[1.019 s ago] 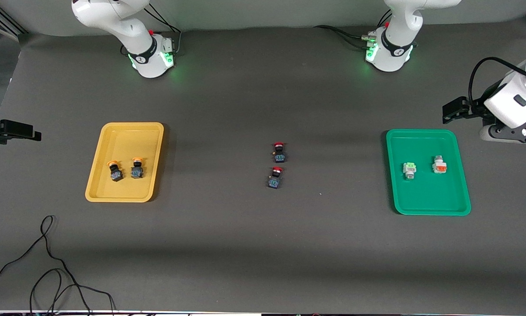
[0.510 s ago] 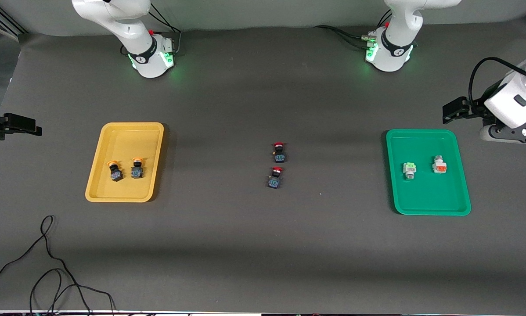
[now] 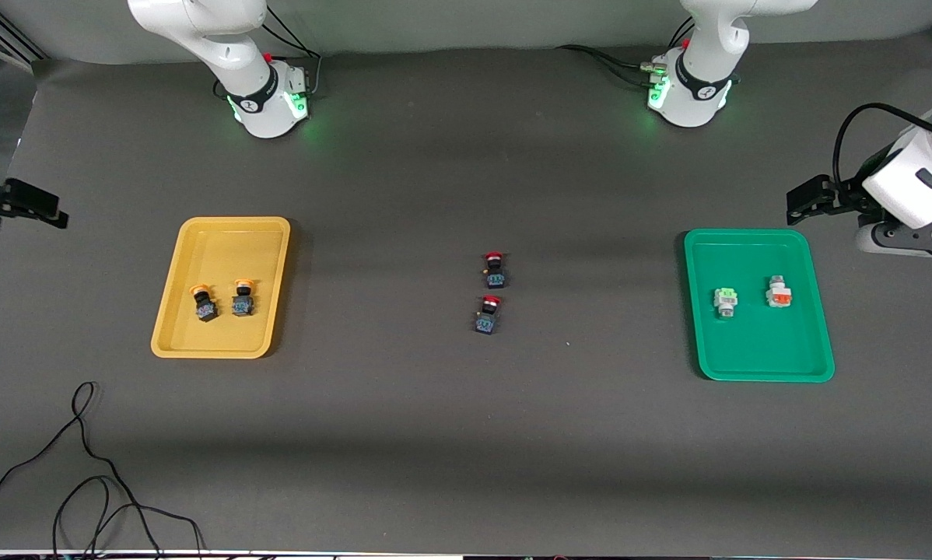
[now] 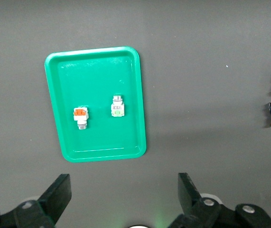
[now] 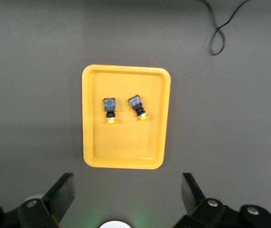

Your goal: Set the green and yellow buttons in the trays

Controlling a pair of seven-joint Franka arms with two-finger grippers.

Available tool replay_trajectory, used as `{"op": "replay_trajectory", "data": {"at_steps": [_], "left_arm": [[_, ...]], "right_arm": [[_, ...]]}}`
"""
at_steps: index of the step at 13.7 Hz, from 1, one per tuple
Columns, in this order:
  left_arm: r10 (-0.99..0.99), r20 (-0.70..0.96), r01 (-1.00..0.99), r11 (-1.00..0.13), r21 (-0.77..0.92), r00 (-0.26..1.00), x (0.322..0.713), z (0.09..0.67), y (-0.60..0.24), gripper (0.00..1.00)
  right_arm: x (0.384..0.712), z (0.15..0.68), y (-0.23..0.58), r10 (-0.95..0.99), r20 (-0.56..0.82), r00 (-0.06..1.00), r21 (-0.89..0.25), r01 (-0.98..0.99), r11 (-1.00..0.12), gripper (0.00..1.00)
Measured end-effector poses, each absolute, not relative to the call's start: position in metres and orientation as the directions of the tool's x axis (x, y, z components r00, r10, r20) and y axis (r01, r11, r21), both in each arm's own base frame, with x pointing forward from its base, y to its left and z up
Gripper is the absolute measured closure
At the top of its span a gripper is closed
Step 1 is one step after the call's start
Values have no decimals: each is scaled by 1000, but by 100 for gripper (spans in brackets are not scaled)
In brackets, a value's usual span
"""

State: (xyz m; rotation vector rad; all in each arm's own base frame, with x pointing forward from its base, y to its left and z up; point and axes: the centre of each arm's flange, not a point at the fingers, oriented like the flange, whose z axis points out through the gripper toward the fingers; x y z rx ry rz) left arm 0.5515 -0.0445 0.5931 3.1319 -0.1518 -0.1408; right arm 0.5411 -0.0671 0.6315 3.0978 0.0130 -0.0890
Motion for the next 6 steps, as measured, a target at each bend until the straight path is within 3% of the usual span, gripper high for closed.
{"op": "replay_trajectory", "data": {"at_steps": [6], "left_arm": [[-96, -89, -96, -995, 7, 991, 552, 593, -44, 0]], "right_arm": [[532, 649, -65, 8, -21, 1000, 50, 9, -999, 0]]}}
